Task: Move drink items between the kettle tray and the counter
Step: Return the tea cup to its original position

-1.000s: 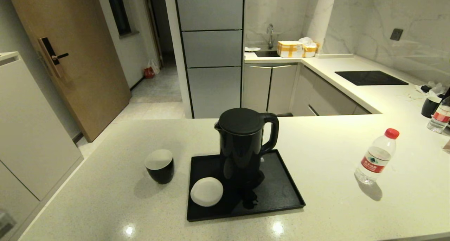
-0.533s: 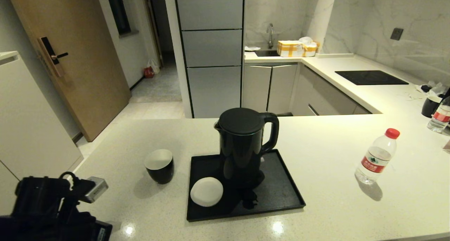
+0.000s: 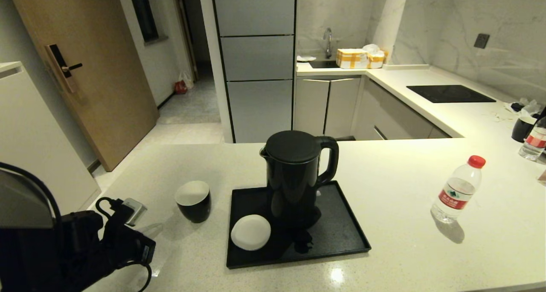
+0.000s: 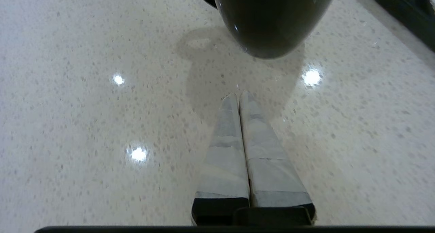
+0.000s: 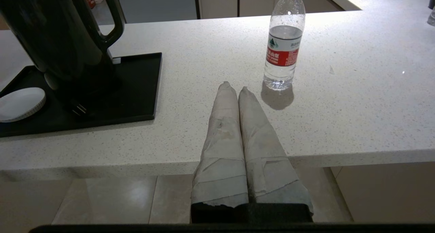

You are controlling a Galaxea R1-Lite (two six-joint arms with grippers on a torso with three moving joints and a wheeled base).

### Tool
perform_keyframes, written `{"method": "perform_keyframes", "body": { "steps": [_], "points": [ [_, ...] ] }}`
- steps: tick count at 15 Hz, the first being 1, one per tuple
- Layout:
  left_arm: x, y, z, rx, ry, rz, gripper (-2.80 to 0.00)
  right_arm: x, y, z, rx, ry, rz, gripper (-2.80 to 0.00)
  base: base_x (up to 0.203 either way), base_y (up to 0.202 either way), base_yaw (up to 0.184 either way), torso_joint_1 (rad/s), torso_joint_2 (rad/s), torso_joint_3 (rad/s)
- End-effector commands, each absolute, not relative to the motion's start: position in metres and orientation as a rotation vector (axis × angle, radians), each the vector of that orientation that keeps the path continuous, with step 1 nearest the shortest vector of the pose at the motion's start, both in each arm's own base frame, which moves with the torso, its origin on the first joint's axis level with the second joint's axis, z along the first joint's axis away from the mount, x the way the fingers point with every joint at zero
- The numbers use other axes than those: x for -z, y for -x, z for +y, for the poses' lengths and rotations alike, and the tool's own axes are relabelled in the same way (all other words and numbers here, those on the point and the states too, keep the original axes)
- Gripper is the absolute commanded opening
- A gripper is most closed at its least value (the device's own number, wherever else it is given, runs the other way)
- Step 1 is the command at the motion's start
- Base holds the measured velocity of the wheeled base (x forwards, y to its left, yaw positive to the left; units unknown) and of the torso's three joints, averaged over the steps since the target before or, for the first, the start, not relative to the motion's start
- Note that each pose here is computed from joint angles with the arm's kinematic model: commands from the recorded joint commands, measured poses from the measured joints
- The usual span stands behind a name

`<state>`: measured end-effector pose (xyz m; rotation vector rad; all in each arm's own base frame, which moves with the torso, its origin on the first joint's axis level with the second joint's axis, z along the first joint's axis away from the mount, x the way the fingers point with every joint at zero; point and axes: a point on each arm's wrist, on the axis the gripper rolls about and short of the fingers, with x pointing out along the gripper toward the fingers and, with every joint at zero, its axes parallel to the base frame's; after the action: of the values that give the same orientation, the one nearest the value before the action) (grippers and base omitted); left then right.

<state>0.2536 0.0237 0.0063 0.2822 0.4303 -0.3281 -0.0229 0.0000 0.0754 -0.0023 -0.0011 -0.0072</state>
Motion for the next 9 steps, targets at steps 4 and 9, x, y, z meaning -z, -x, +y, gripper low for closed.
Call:
{"method": "perform_keyframes", "body": {
  "steps": [4, 9],
  "points": [
    [-0.007, -0.229, 0.016, 0.421, -0.248, 0.470, -2.80, -0.075, 0.023, 0.000, 0.006, 0.003, 0.003, -2.80, 0.000, 0.000, 0.000, 0.000, 0.00, 0.000],
    [-0.006, -0.213, 0.014, 0.467, -0.218, 0.509, 0.00, -0.075, 0.023, 0.000, 0.006, 0.003, 0.003, -2.80, 0.000, 0.000, 0.000, 0.000, 0.00, 0.000]
  ]
}}
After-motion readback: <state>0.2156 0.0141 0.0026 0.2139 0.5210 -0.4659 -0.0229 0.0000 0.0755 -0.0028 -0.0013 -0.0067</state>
